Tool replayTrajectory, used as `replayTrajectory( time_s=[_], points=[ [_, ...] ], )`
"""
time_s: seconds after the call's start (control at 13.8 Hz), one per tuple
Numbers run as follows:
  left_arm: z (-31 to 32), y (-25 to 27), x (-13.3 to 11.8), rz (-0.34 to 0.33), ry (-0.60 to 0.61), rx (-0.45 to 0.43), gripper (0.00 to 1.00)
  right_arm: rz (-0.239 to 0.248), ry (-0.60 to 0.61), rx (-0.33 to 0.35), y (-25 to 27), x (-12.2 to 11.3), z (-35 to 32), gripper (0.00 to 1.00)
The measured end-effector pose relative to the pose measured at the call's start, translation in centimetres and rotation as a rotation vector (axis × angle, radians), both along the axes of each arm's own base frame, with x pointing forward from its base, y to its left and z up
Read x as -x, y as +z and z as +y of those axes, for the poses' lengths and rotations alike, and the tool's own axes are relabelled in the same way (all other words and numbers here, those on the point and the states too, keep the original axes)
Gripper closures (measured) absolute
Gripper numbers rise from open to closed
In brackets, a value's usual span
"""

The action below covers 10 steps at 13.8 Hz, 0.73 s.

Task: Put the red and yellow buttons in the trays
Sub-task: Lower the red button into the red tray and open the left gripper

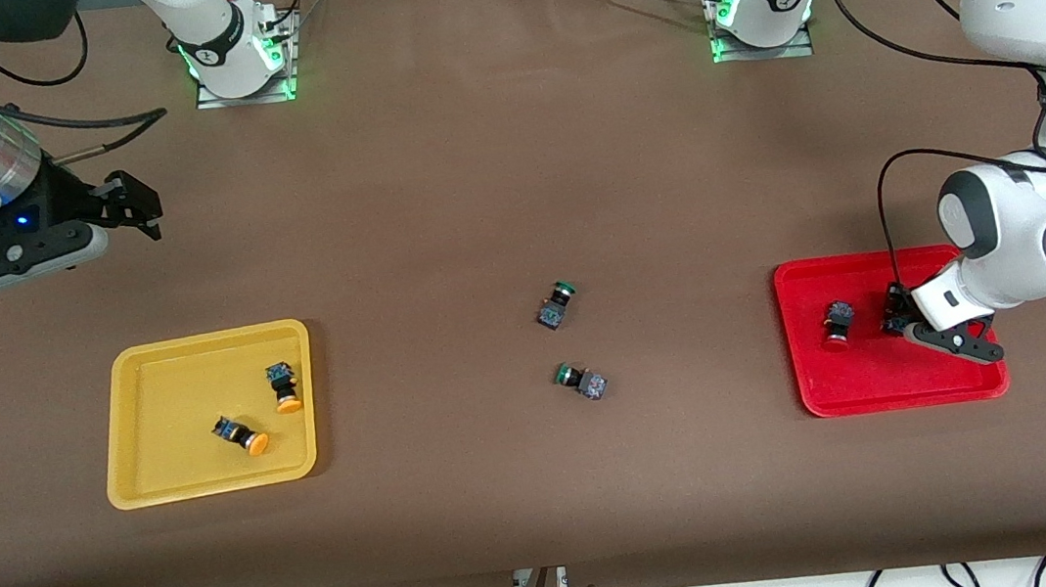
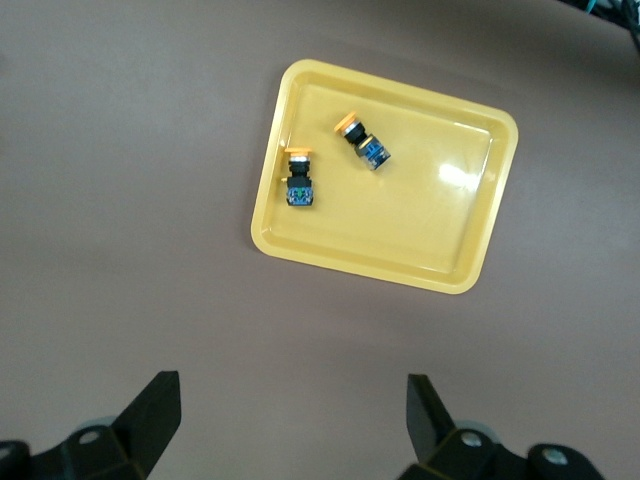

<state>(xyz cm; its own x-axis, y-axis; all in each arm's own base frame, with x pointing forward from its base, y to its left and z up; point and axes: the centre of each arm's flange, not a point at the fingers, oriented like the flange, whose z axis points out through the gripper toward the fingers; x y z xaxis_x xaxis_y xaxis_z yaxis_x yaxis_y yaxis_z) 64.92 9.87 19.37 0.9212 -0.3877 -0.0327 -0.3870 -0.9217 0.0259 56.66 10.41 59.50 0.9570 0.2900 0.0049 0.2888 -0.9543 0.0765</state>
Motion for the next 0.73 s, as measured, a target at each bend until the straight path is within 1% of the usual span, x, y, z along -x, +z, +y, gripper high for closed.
replayTrajectory(
  time_s=[0.07, 0.15, 0.22, 0.29, 0.36, 0.58, 0.73],
  points=[
    [0.0, 0.3, -0.2, -0.012, 0.001, -0.002, 0.42, -0.008, 0.0, -0.002, 0.4, 0.0, 0.0, 0.0],
    [0.0, 1.0, -0.7, -0.027, 0.0, -0.003, 0.34, -0.013, 0.0, -0.003, 0.7, -0.1, 0.0, 0.0],
    [-0.3, 2.2, -1.2, -0.036, 0.002, 0.0, 0.22, -0.016, -0.001, -0.003, 0.8, -0.1, 0.0, 0.0],
    [-1.0, 3.9, -1.6, -0.029, 0.012, 0.008, 0.13, -0.016, -0.001, -0.003, 0.8, -0.1, -0.1, 0.0],
    [-2.0, 6.2, -1.9, -0.012, 0.032, 0.017, 0.01, -0.017, 0.0, -0.004, 0.9, -0.2, 0.0, 0.0],
    [-6.7, 15.1, -1.9, 0.044, 0.143, 0.035, 0.0, -0.012, 0.006, -0.007, 0.8, -0.1, 0.4, 0.0],
    [-9.3, 20.5, -0.9, 0.061, 0.194, 0.041, 0.0, -0.005, 0.002, -0.008, 0.6, -0.1, 0.3, 0.0]
  ],
)
